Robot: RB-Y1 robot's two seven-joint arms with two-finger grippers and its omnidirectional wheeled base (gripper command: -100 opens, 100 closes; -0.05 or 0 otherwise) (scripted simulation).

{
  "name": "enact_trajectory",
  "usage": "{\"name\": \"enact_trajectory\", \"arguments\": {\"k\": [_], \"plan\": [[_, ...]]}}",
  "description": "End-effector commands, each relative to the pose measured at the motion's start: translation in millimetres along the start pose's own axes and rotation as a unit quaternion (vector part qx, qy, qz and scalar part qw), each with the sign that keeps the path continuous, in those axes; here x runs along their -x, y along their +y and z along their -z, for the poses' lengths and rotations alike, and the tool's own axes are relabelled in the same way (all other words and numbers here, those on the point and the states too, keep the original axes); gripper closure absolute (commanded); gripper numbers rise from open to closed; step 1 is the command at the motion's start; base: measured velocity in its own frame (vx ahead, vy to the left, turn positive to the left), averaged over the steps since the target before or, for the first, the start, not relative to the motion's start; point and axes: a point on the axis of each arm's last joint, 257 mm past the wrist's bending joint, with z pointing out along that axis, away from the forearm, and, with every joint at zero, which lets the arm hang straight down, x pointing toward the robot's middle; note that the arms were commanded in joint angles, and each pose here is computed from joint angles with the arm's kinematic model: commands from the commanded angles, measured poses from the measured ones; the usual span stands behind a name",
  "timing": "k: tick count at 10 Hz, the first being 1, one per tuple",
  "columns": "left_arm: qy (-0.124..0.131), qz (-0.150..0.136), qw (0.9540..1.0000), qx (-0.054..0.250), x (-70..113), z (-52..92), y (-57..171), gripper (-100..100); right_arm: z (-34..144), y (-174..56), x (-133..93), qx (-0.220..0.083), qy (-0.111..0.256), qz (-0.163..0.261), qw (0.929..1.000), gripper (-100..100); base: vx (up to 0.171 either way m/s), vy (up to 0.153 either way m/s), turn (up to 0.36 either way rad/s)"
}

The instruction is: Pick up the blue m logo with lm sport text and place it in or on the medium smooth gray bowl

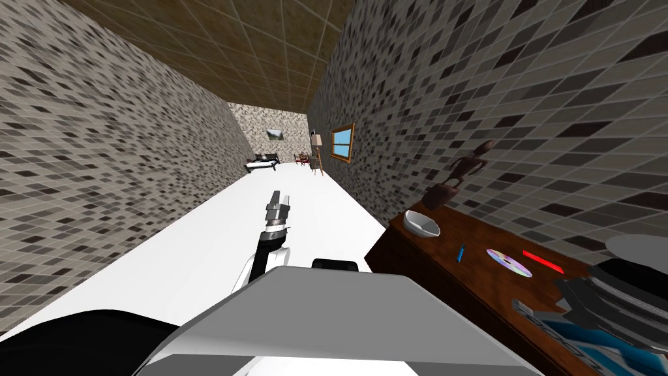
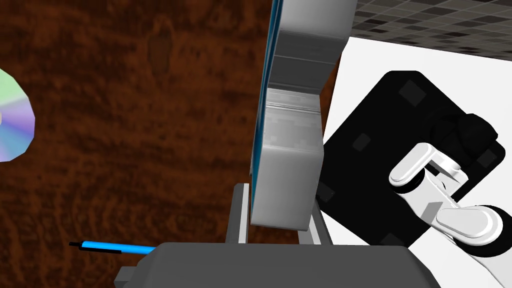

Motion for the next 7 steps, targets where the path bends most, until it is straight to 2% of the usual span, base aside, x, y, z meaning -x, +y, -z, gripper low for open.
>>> {"name": "enact_trajectory", "arguments": {"k": [1, 2, 3, 7], "plan": [[0.0, 0.0, 1.0, 0.0, 0.0, 0.0, 0, 0, 0.0, 0, 0, 0.0, 0.0, 0.0, 1.0, 100, 0.096, 0.019, -0.111], [0.0, 0.0, 1.0, 0.0, -0.1, -0.2, 0, 0, 0.1, 0, 0, 0.0, 0.001, 0.003, 1.0, 0, 0.014, 0.004, 0.018], [0.0, 0.0, 1.0, 0.0, -0.2, -0.2, 0, 0, 17.2, -1, 3, 0.0, 0.001, 0.002, 1.0, 100, 0.088, 0.03, 0.031], [0.0, 0.0, 1.0, 0.0, -0.1, -0.1, 0, 0, 45.2, -2, 7, 0.001, 0.003, 0.001, 1.0, 100, 0.121, 0.029, 0.027]]}}
